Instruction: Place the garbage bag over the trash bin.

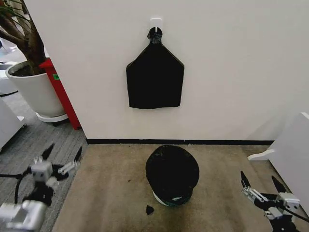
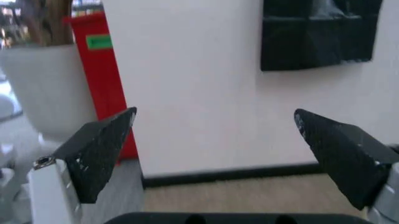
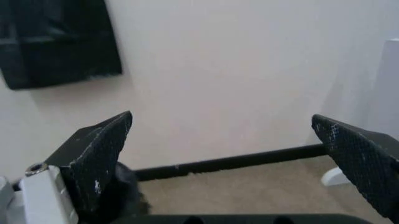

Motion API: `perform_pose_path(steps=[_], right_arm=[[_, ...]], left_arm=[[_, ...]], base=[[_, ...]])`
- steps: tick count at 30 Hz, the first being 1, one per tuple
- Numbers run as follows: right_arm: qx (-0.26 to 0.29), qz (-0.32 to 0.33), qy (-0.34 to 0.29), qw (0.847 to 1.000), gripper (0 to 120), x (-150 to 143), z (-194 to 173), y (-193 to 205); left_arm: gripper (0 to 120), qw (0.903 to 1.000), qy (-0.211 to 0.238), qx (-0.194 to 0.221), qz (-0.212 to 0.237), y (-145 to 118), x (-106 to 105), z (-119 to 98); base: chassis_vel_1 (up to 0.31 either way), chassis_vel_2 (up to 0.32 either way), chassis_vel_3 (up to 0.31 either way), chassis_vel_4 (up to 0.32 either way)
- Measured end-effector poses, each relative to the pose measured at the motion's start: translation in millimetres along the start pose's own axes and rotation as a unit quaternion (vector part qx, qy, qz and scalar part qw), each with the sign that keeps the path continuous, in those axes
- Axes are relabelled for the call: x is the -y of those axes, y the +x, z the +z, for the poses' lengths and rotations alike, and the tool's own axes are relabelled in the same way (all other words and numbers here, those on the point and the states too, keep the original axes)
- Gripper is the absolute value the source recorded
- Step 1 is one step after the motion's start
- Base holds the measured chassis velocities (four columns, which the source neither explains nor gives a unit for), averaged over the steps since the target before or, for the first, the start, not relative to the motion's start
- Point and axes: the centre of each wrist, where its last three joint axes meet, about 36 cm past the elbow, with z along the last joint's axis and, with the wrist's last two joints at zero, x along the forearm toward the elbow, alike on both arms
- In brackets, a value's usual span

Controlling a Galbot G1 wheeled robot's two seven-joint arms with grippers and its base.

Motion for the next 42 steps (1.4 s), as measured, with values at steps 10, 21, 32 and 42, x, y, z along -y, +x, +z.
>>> perform_pose_path(steps=[10,21,32,42], right_arm=[[0.023,-0.013,-0.01,1.0,100,-27.6,-6.9,13.9],[0.024,-0.013,-0.011,1.0,100,-27.6,-7.0,12.6],[0.022,-0.013,-0.011,1.0,100,-27.4,-6.7,12.1],[0.022,-0.012,-0.012,1.0,100,-27.2,-6.5,11.9]], left_arm=[[100,0.9998,0.011,0.004,0.016,26.4,26.1,-9.4],[100,0.9998,0.014,0.006,0.016,24.6,26.4,-8.7],[100,0.9998,0.015,0.005,0.015,23.9,26.2,-7.9],[100,0.9998,0.016,0.004,0.015,23.7,26.2,-7.6]], base=[[0.0,0.0,0.0,0.0],[0.0,0.0,0.0,0.0],[0.0,0.0,0.0,0.0],[0.0,0.0,0.0,0.0]])
